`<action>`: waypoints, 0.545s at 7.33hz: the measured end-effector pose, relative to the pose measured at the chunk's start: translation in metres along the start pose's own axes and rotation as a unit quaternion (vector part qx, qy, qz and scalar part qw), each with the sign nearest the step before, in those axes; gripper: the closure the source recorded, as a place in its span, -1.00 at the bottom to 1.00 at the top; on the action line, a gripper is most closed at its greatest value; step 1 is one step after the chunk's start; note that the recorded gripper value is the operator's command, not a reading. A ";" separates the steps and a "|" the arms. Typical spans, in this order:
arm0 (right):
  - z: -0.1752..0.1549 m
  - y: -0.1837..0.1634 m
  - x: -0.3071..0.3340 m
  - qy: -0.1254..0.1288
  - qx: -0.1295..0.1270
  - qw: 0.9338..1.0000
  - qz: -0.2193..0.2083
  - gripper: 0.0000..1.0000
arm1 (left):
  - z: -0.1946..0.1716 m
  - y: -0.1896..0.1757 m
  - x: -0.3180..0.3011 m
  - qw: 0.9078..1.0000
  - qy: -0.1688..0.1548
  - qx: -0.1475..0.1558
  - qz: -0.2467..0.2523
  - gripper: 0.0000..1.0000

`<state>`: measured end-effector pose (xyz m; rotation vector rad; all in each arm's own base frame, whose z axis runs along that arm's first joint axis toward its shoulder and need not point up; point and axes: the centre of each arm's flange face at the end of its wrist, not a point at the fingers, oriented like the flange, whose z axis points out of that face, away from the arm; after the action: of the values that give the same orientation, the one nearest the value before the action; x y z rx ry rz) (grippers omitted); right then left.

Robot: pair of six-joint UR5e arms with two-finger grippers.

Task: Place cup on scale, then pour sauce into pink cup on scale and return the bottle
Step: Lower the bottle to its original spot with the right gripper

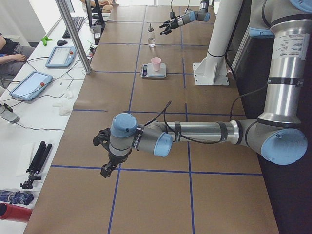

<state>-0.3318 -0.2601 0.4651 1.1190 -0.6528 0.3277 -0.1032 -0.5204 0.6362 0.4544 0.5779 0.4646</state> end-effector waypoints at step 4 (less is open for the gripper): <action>-0.027 -0.067 -0.006 0.013 -0.062 0.998 -0.030 -1.00 | 0.003 0.009 0.001 1.000 0.004 -0.004 -0.004 -1.00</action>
<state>-0.2912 -0.2628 0.4055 1.0132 -0.6081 0.2466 -0.1028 -0.5132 0.6428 0.4433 0.5848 0.4608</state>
